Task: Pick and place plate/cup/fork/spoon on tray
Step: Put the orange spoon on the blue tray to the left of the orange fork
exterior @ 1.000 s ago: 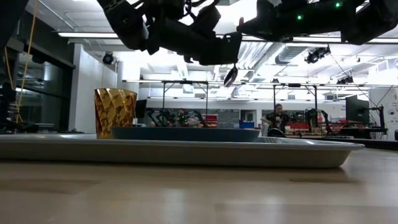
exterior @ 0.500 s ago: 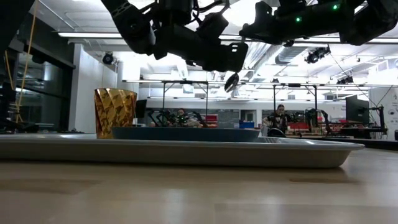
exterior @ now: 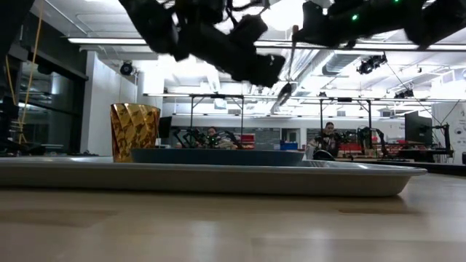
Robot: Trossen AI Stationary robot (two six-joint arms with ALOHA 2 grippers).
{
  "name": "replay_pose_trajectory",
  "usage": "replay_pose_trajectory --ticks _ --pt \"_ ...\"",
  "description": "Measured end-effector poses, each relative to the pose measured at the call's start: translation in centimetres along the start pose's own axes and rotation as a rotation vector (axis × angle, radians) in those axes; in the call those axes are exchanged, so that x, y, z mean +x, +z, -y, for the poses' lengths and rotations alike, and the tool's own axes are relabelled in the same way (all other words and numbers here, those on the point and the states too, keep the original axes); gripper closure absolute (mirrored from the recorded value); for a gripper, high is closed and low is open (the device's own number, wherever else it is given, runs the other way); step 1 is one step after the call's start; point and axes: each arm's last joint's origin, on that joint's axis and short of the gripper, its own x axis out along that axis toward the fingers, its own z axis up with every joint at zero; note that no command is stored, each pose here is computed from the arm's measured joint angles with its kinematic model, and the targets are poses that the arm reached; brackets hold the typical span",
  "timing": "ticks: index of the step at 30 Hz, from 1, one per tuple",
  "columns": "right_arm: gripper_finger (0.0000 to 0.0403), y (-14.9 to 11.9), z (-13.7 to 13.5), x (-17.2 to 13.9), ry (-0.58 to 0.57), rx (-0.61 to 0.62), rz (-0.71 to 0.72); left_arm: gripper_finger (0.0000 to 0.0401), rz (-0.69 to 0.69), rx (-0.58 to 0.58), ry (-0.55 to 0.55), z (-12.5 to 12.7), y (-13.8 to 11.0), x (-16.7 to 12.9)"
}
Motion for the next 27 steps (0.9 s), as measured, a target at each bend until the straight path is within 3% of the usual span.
replay_pose_trajectory --ticks 7,10,14,17,21,24,27 --pt "0.0402 1.9 0.9 -2.2 -0.011 -0.065 -0.038 0.0233 -0.081 -0.021 -0.062 -2.6 2.1 -1.9" --pt "0.0402 2.5 1.2 -2.9 0.046 -0.063 -0.032 0.0206 -0.004 -0.138 -0.18 -3.9 2.1 -2.5" --pt "0.0402 3.5 1.4 -3.6 0.182 -0.002 0.043 0.0187 0.153 -0.348 -0.328 -6.0 0.2 -3.0" --pt "0.0402 4.0 1.5 -4.1 0.242 0.033 0.125 0.0184 0.27 -0.52 -0.381 -7.8 -1.3 -3.5" --pt "0.0402 3.3 2.6 -5.0 0.263 0.139 0.352 0.0185 0.4 -0.724 -0.44 -9.3 -2.8 -3.7" --pt "0.0402 2.4 4.3 -5.3 0.235 0.222 0.556 0.0185 0.466 -0.821 -0.457 -9.5 -3.2 -3.5" --pt "0.0403 3.0 4.8 -4.1 0.27 0.231 0.626 0.0184 0.548 -0.89 -0.481 -8.9 -3.3 -3.1"
